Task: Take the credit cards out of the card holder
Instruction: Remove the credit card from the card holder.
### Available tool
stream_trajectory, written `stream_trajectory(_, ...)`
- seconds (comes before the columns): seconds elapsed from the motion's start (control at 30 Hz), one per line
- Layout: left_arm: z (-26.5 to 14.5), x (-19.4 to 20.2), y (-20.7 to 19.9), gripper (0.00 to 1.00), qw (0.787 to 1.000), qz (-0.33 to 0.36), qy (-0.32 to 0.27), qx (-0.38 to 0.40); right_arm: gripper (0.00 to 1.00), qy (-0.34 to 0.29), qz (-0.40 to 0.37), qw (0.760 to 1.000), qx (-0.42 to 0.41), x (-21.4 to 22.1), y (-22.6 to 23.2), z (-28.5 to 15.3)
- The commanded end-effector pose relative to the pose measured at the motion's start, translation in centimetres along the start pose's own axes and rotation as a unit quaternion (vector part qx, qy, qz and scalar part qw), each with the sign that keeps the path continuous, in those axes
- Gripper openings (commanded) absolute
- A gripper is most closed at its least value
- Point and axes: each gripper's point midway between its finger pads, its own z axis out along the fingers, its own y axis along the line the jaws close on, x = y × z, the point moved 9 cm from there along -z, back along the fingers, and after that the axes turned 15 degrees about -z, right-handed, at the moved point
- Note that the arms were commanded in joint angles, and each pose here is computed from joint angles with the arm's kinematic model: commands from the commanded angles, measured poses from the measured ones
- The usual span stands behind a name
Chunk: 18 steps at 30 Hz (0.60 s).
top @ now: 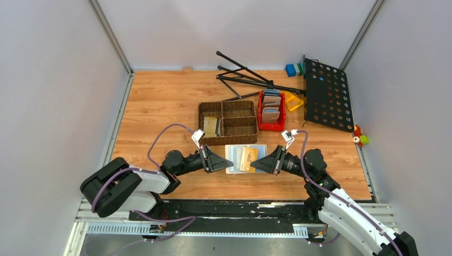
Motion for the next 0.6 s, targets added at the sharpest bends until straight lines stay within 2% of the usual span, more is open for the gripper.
stream_trajectory(0.0, -0.6, -0.7, 0.1, 0.0, 0.999, 0.02, -0.024, -0.01, 0.01, -0.002, -0.01, 1.0, -0.014, 0.0, 0.1, -0.3)
stream_trajectory(0.4, -1.5, -1.2, -0.1, 0.0, 0.995, 0.06, -0.041, -0.068, 0.01, 0.001, -0.01, 1.0, 0.0, -0.3, -0.4, -0.1)
stream_trajectory(0.57, -2.3, -1.6, 1.4, 0.0, 0.979, 0.075, -0.059, -0.178, 0.01, 0.007, -0.045, 0.998, 0.042, -1.6, -0.5, 0.4)
